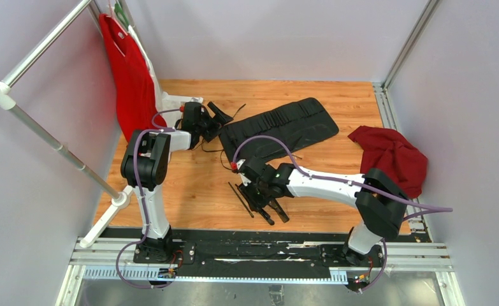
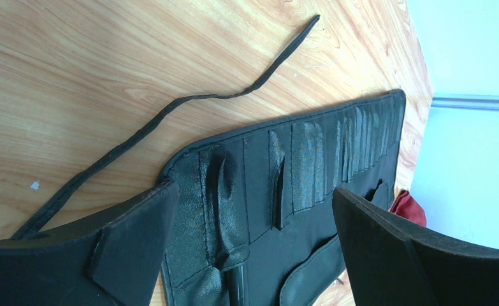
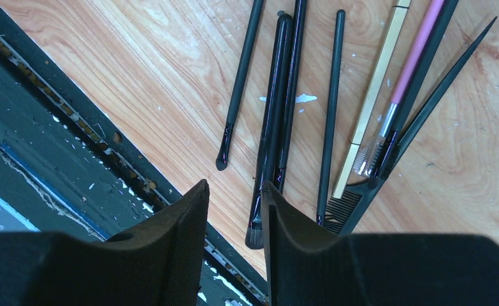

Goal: Organize the makeup
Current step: Pick up the makeup brush from the center of the board.

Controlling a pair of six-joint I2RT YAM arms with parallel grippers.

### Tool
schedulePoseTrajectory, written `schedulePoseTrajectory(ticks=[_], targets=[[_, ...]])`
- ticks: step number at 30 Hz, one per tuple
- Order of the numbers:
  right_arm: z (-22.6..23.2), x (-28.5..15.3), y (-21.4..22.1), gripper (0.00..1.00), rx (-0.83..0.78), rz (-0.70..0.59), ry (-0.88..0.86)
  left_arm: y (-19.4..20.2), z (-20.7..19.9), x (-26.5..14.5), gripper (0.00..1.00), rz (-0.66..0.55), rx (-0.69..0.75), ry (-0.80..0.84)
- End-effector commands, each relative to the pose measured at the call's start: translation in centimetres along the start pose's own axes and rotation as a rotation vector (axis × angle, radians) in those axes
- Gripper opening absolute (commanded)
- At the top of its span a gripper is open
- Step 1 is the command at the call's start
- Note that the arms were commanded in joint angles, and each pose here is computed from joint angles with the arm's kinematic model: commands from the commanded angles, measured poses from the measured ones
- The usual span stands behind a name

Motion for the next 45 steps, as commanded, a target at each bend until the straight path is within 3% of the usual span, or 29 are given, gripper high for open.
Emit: schedulePoseTrajectory(ticks=[1,45], targets=[[0.4,0.3,-0.3,0.35,-0.011,-0.001,0.022,3.3,4.5,-0.3,0.98,0.14,-0.035,-0.188],[-0.6,3.1,2.6,0.31,0.01,0.087,0.038,3.4,4.7,-0.2,0.98,0.142,-0.036,-0.195]])
Point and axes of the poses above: each gripper's point midway between its finger pads, its own x axis out along the fingers, its own z axis along the line the jaws close on, y = z × x, the point moved 7 cm from there along -x, back along the fingers, and after that the axes turned 6 degrees about x, right-handed, at the moved point
